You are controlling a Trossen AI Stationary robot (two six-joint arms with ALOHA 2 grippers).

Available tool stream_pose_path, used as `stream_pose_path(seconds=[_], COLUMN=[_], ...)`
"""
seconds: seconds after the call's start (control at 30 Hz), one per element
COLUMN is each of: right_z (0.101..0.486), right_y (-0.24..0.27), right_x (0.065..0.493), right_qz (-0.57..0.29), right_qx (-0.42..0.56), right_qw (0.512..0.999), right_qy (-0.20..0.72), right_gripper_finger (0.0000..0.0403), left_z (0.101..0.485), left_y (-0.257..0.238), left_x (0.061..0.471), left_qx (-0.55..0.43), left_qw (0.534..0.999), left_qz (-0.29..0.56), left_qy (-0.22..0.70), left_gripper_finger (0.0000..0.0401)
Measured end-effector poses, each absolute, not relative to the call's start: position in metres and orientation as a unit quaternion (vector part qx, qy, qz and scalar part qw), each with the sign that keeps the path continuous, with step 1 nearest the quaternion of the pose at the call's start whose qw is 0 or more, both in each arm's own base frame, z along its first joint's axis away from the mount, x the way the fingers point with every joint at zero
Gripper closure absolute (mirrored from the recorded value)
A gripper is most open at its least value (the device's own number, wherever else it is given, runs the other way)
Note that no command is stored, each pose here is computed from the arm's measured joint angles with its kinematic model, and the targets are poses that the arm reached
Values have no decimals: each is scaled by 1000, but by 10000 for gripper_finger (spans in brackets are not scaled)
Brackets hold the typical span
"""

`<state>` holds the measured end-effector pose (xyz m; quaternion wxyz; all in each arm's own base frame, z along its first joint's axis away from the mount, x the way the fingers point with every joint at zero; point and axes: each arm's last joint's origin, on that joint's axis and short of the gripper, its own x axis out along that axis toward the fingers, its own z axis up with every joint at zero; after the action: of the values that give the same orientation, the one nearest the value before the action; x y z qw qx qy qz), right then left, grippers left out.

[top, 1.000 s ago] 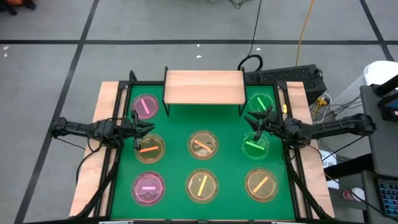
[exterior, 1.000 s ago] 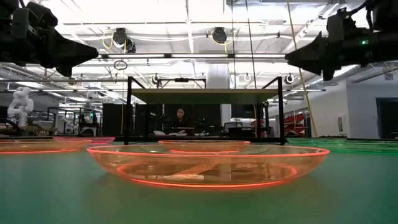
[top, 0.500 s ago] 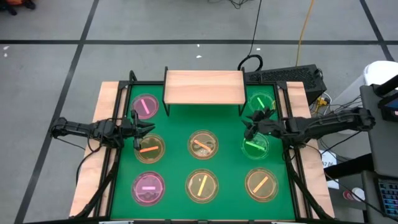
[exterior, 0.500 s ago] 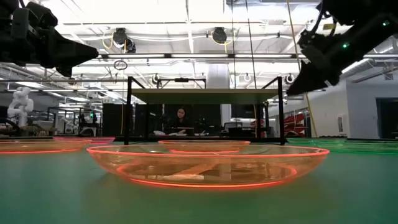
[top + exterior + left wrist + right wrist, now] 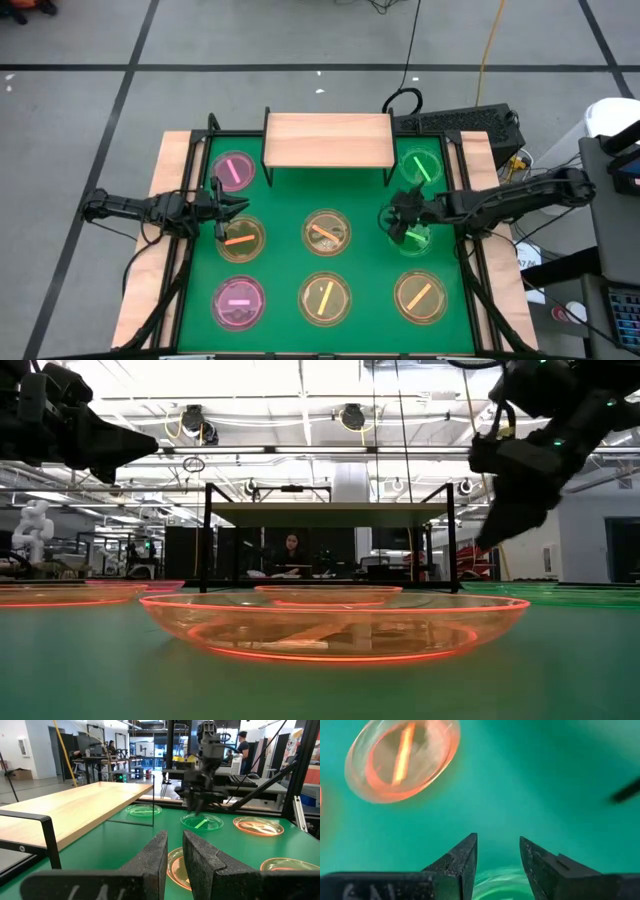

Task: Place and stack plates onto a shelf
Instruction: Put the green plate on the shelf

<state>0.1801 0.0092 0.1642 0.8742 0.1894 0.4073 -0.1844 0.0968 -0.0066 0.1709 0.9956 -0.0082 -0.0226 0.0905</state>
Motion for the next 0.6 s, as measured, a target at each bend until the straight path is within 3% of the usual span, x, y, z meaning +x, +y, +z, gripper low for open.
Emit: stream_pose_path(seconds=[0.23,0.6], right_z=[169,161], right_y=[43,81], right_x=[183,189], right_qz=[-179,-174], right_qx=[171,134], right_qw=[815,804], right_qy=[524,552], right_gripper_finger=[271,271], left_z=[171,171], left_y=[-7,-7], left_x=[97,97], left_qx=[-8,-8], left_qw=[996,996], left_qz=[91,90], left_qy=[-23,-23], left_gripper_finger=[336,336])
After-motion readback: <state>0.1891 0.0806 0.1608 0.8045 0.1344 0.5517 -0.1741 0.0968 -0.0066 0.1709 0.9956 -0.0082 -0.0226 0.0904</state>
